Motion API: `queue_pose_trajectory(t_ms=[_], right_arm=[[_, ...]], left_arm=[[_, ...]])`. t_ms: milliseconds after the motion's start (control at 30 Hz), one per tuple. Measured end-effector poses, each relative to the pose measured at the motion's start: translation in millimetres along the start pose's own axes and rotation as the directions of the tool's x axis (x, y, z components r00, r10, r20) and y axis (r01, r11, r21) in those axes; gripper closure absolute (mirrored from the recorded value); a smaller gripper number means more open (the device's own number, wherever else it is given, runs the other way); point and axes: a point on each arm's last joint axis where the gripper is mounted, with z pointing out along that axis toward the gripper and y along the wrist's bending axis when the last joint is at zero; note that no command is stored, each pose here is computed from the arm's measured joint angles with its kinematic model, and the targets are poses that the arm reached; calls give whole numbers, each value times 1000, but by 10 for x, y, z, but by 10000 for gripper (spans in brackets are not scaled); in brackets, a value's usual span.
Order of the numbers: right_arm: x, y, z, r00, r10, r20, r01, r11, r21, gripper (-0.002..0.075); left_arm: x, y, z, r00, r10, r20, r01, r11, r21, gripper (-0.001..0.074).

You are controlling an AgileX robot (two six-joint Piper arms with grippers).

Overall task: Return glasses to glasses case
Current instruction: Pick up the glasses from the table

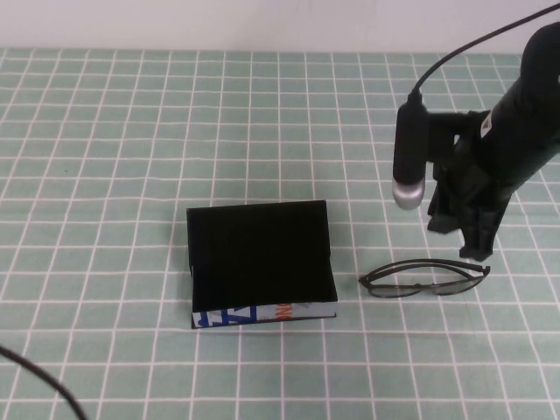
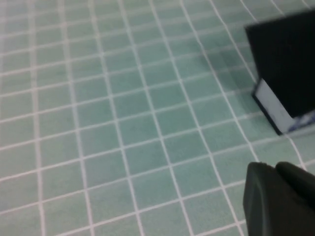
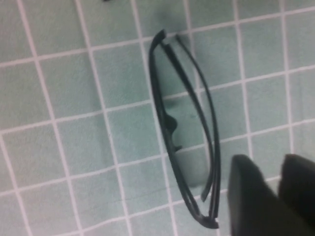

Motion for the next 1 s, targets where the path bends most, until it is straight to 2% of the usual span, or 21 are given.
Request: queue_pose_trajectory(t_ms=[267, 367, 567, 1000], right_arm=[[95, 122, 230, 999, -26, -22, 25, 999, -33, 253], [152, 190, 353, 999, -24, -30, 22, 999, -42, 180], [200, 279, 507, 1000, -16, -11, 16, 999, -49, 152], [128, 256, 520, 997, 17, 73, -16, 1000, -13, 149]], left_arm=[[-18, -99, 119, 992, 113, -47, -108, 988, 107, 737], [-17, -127, 116, 990, 135, -42, -129, 983, 130, 737], [-14, -138, 115, 988, 145, -44, -138, 981, 139, 737], [14, -136, -30, 989, 147, 19, -148, 981, 128, 737]])
